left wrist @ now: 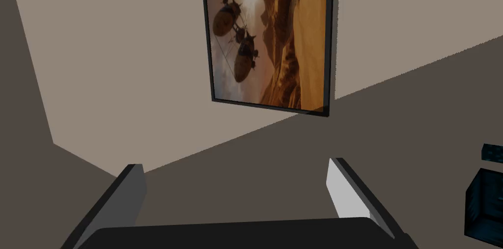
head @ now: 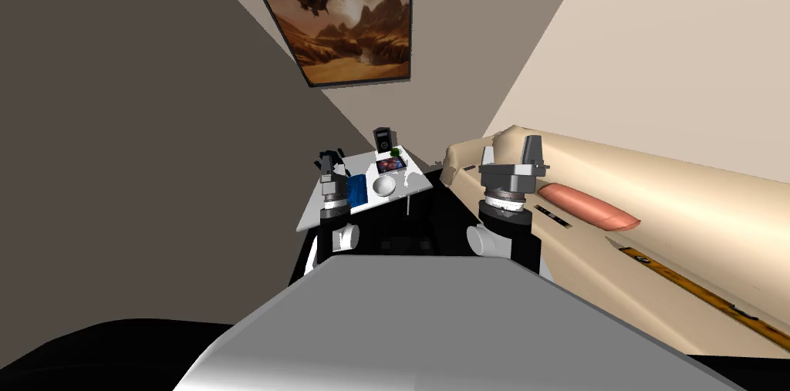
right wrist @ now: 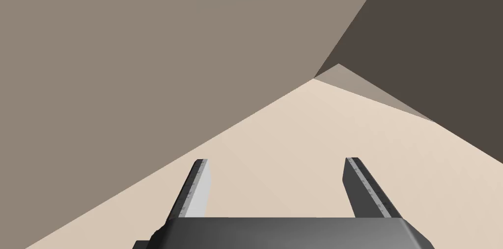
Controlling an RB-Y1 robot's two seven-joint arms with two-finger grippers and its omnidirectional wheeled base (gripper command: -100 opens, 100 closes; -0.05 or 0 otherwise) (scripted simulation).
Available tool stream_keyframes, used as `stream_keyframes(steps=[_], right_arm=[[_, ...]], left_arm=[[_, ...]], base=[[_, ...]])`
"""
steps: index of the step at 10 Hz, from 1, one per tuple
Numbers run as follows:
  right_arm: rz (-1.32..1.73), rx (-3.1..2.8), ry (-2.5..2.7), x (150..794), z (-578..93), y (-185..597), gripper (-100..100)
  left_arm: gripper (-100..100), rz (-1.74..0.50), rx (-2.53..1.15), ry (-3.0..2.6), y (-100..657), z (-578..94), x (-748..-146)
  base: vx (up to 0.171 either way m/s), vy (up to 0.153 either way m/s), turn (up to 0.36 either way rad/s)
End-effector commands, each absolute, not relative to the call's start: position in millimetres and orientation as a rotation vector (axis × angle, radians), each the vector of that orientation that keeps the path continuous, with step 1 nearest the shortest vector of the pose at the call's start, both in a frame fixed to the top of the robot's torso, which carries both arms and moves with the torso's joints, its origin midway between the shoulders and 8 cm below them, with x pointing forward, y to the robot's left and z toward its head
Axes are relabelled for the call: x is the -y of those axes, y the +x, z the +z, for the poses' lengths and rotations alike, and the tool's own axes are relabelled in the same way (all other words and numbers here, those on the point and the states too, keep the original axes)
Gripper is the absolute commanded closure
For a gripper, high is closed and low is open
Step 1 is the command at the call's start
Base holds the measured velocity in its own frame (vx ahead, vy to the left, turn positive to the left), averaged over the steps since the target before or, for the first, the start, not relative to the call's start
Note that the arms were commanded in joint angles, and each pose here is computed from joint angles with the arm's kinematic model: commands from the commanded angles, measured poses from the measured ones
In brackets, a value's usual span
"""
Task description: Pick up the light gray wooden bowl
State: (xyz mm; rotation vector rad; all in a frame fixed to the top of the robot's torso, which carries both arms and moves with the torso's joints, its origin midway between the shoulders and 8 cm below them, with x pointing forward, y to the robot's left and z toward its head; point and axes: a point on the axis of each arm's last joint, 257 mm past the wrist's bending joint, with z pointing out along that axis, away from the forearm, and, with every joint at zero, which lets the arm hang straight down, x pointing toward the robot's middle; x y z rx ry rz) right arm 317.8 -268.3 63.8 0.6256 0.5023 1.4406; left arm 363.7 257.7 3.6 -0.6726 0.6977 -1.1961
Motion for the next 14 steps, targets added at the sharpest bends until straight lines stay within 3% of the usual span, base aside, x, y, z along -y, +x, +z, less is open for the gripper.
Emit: stream_keyframes(steps=[1,14], right_arm=[[1.441,-0.502,0.626,268,64,318,0],[1.441,-0.502,0.626,268,64,318,0]], left_arm=[[-100,-1.190,-0.745,-0.651,367,0,-255],[-100,-1.079,-1.027,-0.694,402,-35,-264]], base=[[-0.006,-0.001,-0.026],[-0.028,0.006,-0.046]])
